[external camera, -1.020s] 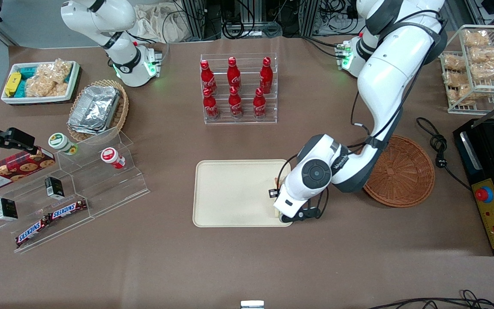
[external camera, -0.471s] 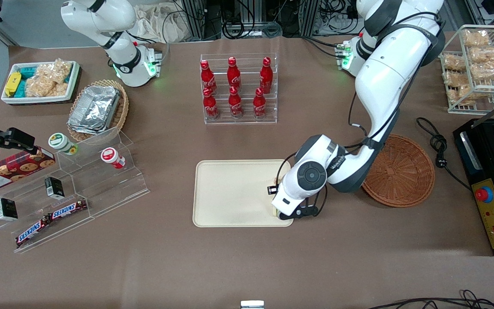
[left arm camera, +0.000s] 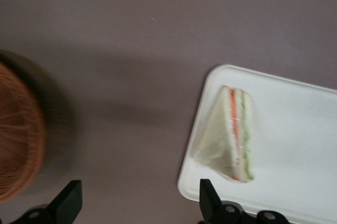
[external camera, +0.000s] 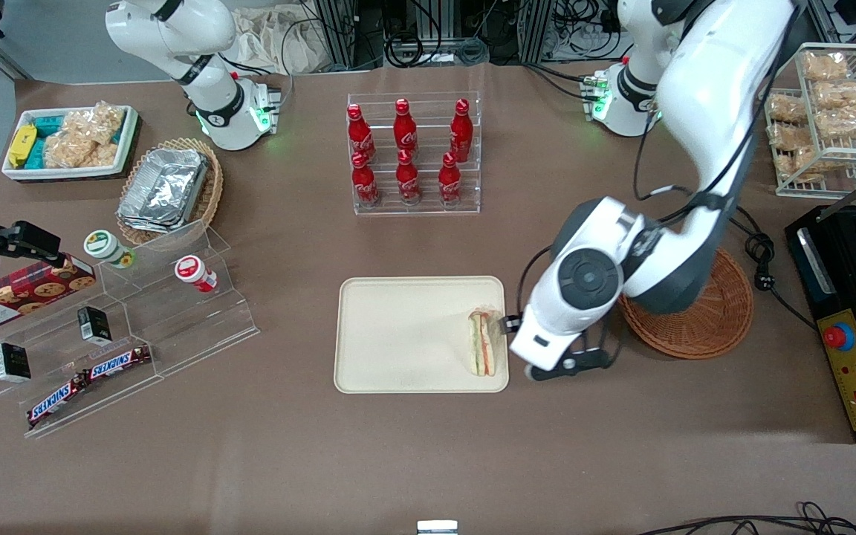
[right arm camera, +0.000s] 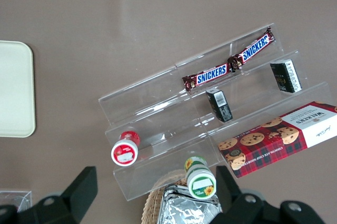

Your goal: Place sandwich from basket to tray

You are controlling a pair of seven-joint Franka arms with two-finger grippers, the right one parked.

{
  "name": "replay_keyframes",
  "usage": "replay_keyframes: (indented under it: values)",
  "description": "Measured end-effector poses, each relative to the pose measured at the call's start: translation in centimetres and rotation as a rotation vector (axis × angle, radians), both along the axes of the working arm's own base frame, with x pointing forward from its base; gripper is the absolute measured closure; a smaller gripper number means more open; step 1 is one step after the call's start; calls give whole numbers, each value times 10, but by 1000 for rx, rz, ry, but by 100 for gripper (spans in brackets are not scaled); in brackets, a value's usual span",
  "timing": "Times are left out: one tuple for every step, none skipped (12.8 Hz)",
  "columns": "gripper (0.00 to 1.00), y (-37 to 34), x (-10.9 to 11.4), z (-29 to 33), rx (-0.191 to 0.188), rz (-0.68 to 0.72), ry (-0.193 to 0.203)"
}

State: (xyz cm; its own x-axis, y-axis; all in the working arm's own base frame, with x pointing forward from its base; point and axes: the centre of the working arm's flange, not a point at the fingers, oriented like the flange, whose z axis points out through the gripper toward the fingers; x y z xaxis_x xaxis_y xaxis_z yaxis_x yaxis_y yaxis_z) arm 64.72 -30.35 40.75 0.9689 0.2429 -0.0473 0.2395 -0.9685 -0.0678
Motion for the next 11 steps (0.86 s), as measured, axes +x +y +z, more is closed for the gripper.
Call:
replay_keyframes:
  values:
    - [0,24,3,23,13,33,-15]
    - [0,50,7,41,18,68,-36]
    - [0,76,7,55,24,98,-52]
    - [0,97,2,65,29,119,-73]
    - [0,111,-7,71,37,132,-100]
    - [0,119,-21,72,50,126,-126]
    - [0,123,-39,69,59,97,-139]
    - [0,128,-58,67,55,54,-127]
    - [0,136,-75,69,44,4,-107]
    - [0,152,-88,73,32,-47,-85]
    - [0,173,-96,80,22,-96,-55]
